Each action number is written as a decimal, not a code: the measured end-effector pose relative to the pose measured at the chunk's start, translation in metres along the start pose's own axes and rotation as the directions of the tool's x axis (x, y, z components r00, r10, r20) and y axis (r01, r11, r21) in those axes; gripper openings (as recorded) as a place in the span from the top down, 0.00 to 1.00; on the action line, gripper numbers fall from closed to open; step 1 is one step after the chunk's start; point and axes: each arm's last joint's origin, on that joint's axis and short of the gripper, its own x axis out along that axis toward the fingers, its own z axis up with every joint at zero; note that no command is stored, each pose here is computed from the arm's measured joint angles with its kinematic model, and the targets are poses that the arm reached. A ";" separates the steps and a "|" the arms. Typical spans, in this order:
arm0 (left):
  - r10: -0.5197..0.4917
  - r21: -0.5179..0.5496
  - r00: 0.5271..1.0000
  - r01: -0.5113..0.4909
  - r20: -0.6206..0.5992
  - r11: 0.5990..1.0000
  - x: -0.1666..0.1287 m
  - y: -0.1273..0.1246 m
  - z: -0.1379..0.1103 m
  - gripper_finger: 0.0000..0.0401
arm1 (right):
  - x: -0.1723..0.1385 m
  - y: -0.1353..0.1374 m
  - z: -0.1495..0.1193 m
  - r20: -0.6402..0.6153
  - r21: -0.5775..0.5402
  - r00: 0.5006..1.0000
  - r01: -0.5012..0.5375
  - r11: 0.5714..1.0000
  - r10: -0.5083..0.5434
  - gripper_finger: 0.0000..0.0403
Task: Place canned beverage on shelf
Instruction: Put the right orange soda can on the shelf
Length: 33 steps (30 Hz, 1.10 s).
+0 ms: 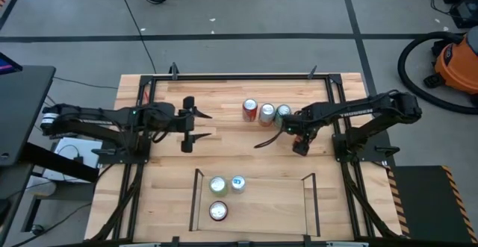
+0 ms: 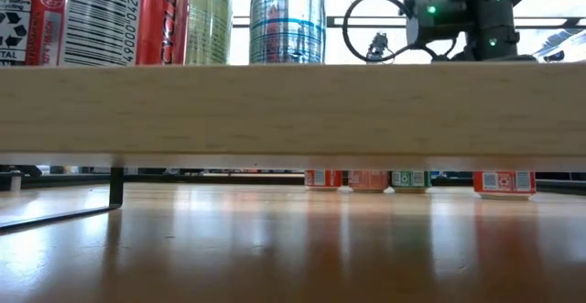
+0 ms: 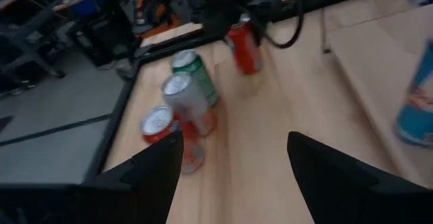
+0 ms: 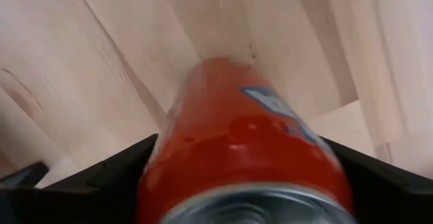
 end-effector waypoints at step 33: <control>0.253 -0.183 0.964 -0.264 -0.080 0.947 0.002 0.007 -0.010 0.32 | -0.076 0.176 0.018 0.041 -0.305 0.997 -0.051 0.951 0.067 0.19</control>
